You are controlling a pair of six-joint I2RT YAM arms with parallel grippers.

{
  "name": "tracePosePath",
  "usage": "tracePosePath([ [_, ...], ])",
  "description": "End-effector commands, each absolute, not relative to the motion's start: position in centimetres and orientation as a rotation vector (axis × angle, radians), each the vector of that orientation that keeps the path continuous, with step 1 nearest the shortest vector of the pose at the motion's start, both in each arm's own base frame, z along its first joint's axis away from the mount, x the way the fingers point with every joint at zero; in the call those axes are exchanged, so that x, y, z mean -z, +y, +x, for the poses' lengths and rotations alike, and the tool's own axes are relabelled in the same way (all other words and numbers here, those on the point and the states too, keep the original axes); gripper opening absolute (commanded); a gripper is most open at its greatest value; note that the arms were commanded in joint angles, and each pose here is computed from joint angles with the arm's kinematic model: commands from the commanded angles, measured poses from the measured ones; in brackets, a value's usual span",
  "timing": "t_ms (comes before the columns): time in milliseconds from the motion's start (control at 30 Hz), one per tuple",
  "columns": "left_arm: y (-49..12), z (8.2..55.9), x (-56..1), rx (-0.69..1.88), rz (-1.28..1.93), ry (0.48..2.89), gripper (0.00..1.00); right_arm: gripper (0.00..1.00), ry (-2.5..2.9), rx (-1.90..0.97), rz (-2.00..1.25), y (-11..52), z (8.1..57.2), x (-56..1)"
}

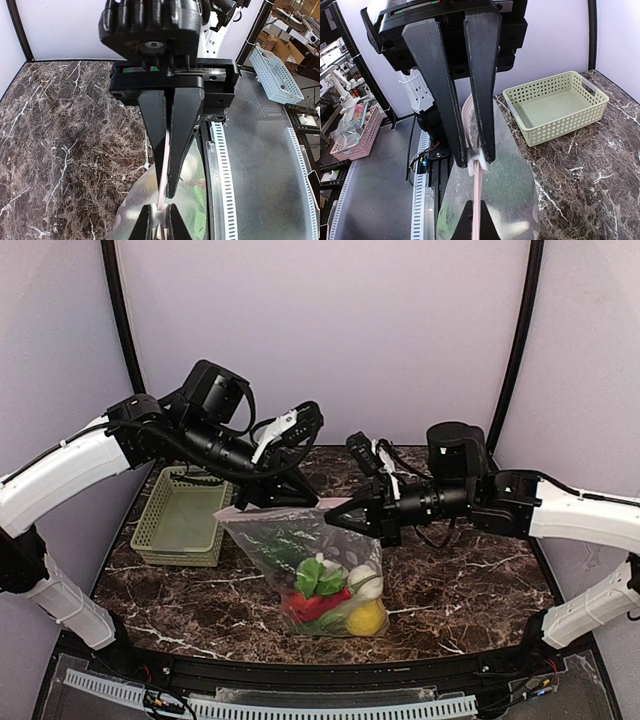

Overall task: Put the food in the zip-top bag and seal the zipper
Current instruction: Unzip the zipper of the food storage bag.

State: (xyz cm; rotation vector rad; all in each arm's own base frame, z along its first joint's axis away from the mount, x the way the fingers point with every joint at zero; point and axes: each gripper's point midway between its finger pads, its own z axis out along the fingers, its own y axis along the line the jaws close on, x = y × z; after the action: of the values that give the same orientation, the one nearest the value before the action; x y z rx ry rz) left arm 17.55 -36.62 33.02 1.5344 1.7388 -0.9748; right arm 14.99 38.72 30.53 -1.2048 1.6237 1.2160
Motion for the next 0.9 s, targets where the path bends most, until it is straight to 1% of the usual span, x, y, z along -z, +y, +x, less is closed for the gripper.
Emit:
tracePosePath([
  [0, -25.9, 18.3, -28.4, 0.618, 1.442, 2.175, 0.01, 0.00, 1.649, -1.171, -1.159, 34.3, 15.1, -32.1],
  [467, -26.0, 19.2, -28.5, 0.617, 1.431, 2.183, 0.01, 0.00, 1.648, -1.147, -1.144, 33.6, 15.3, -32.2],
  [867, -25.0, 20.4, -28.8, 0.555, 1.389, 2.193, 0.01, 0.00, 1.669, -1.076, -1.062, 32.0, 16.4, -32.4],
])
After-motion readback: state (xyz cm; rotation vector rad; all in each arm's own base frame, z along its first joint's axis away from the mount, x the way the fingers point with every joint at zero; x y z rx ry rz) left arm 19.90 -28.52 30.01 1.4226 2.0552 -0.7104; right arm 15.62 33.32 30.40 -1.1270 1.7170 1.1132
